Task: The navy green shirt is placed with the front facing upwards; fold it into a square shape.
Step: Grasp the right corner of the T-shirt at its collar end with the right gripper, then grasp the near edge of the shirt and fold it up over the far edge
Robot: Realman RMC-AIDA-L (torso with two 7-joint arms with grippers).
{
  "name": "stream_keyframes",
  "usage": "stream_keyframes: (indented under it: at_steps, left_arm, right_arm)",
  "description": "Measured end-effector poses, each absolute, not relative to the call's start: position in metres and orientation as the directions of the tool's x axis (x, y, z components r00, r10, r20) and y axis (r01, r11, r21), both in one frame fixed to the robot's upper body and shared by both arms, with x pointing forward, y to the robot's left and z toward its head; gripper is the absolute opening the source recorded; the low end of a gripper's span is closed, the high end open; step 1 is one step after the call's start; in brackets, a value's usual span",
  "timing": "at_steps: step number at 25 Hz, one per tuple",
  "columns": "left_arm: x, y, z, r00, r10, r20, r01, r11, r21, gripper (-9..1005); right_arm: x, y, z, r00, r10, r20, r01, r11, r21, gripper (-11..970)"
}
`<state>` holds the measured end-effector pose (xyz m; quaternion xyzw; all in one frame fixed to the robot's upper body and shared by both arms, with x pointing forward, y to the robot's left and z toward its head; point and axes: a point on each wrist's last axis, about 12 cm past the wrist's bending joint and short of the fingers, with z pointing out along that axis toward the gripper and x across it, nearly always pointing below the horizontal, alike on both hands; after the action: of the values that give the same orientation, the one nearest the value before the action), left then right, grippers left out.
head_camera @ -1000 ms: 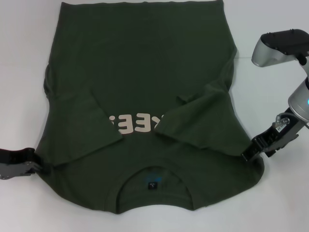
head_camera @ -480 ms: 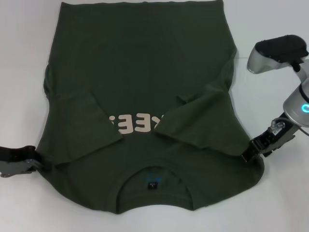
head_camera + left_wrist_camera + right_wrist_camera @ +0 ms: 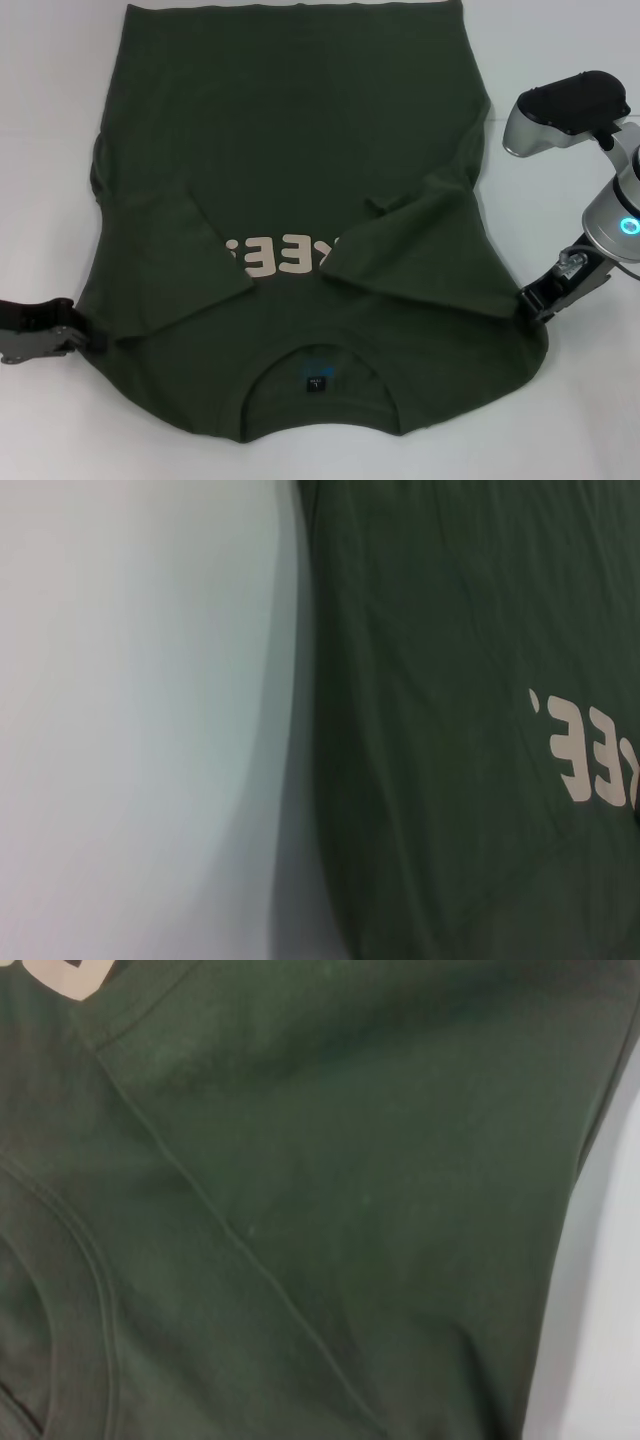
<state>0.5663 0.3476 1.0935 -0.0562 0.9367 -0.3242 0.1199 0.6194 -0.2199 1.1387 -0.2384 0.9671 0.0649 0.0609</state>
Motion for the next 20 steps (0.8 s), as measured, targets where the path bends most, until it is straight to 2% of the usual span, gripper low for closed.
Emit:
stream_keyframes:
  at_steps: [10,15,20]
  left_arm:
    - [0.57,0.346,1.097,-0.963,-0.179,-0.202,-0.016,0.783,-0.622,29]
    - [0.571,0.349,1.099,-0.958,-0.186,-0.219,-0.008,0.78,-0.626,29]
    - [0.568,0.354,1.1,-0.951,-0.2,-0.237,-0.004,0.771,-0.637,28]
  right_arm:
    - [0.618,-0.223,1.14,-0.872,-0.472,-0.125,-0.483,0.872,0.077,108]
    - [0.615,-0.232,1.144,-0.875,-0.468,-0.121,-0.482,0.867,0.128,12]
    - [0.603,-0.25,1.15,-0.891,-0.436,-0.126,-0.453,0.868,0.202,13]
